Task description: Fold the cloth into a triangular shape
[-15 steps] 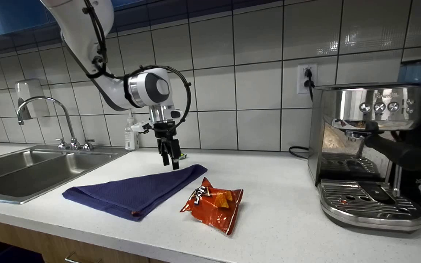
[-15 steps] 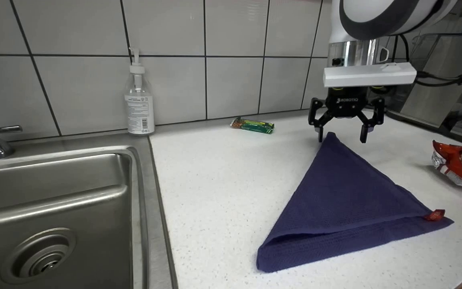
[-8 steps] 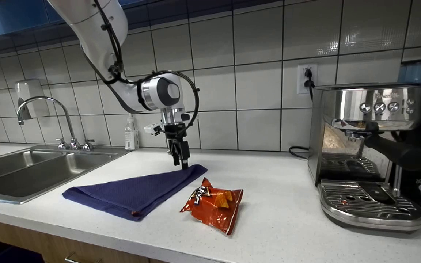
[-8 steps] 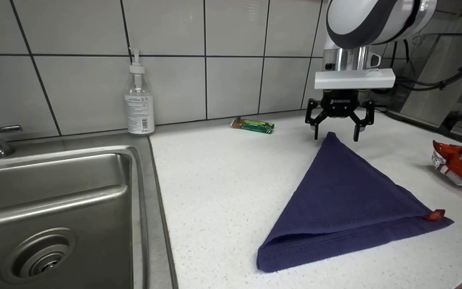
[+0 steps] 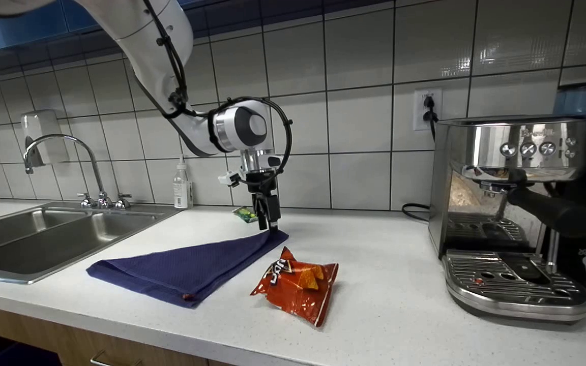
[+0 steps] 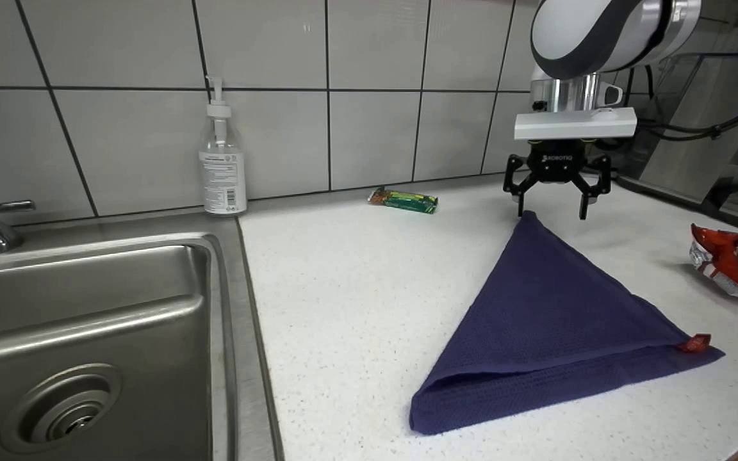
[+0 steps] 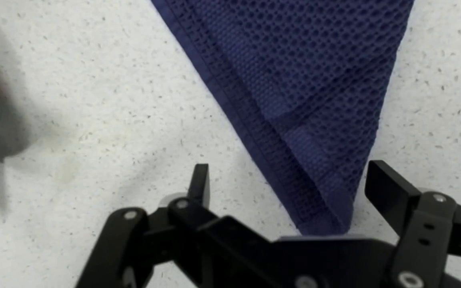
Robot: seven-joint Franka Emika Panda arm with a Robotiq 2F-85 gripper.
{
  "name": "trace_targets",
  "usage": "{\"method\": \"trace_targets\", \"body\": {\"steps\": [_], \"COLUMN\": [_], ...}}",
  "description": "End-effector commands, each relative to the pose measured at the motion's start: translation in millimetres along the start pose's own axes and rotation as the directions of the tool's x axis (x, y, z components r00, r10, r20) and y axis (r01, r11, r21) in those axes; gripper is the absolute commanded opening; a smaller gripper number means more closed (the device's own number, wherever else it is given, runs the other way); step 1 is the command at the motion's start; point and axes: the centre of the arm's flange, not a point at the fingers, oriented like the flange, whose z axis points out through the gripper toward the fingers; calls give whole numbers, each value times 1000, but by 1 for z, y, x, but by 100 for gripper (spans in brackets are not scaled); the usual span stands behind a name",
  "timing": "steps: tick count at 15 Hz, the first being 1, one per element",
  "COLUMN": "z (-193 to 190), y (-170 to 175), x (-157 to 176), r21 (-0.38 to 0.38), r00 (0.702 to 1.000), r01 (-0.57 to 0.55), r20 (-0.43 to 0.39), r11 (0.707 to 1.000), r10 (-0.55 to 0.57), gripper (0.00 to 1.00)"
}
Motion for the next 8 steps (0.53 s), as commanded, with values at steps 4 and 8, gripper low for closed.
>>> {"method": "trace_targets", "body": {"steps": [4, 8], "z": [5, 7], "y": [-13, -19], "x": [14, 19], "r21": [-15, -14], "r00": [999, 998], "r01": [-45, -56], "r20": [21, 15], "r11": [999, 998], "r10": [46, 56], "gripper": [100, 100]}}
